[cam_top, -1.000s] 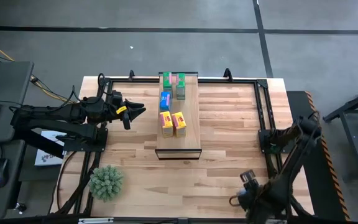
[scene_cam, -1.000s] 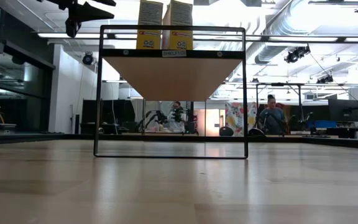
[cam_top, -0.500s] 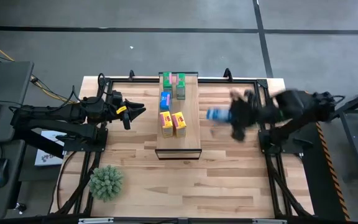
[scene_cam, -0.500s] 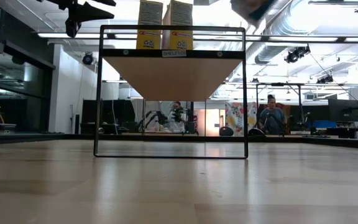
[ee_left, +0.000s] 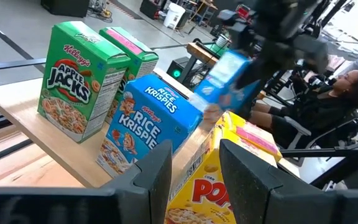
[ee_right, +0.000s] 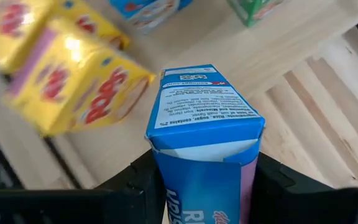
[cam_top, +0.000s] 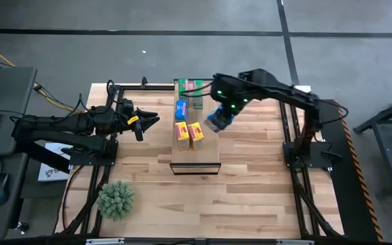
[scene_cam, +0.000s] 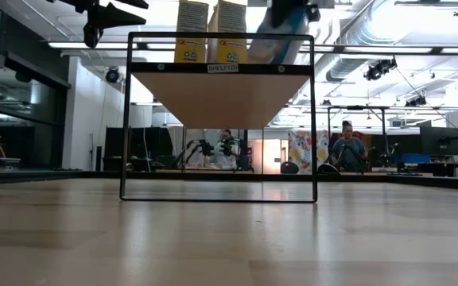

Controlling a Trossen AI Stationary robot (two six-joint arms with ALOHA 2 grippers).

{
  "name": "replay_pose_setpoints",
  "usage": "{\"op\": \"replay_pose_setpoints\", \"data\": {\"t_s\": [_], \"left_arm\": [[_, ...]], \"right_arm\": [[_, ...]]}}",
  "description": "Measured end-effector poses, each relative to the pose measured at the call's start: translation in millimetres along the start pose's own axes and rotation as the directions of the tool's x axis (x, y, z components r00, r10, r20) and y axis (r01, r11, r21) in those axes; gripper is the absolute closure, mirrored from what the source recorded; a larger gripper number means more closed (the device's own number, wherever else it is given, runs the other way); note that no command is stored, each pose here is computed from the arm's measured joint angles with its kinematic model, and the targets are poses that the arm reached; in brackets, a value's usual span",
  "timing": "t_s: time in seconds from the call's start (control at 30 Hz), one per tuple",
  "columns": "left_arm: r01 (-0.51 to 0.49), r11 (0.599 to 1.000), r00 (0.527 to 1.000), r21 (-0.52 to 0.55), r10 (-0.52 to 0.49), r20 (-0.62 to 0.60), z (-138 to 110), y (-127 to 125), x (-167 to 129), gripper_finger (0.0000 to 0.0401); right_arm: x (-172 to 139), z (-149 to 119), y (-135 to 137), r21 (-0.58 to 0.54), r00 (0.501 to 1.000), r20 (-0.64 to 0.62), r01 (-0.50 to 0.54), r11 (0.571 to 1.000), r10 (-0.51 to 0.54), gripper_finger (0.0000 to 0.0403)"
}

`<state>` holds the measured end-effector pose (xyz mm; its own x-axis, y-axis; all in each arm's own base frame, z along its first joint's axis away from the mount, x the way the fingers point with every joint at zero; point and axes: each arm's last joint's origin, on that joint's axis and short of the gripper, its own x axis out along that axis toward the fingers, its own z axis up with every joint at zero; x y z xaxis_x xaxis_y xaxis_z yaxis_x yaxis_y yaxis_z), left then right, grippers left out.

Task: Stack cereal on shelf
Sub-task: Put the blue cereal on the shelf

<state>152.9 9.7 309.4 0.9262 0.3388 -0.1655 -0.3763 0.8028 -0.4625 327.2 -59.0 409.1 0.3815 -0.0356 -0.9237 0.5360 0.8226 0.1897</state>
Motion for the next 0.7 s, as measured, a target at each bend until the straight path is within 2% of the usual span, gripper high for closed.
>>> {"op": "replay_pose_setpoints", "data": {"t_s": [0.33,0.5,0.7], "left_arm": [[-0.002,1.0,1.0,-0.015,0.002,0.0,0.0,0.1,0.1,0.0274],[-0.002,1.0,1.0,-0.014,0.002,0.001,0.0,0.1,0.0,0.0274],[-0.002,1.0,1.0,0.002,0.002,0.001,0.0,0.1,0.0,0.0274]], "right_arm": [[38.4,23.0,-4.9,0.043,0.998,-0.051,0.046,0.998,-0.044,0.0251],[41.4,27.6,-3.8,0.11,0.999,-0.012,0.052,0.993,-0.051,0.0251],[42.0,30.8,-3.9,0.121,0.997,0.028,0.074,0.99,-0.078,0.0251]]}}
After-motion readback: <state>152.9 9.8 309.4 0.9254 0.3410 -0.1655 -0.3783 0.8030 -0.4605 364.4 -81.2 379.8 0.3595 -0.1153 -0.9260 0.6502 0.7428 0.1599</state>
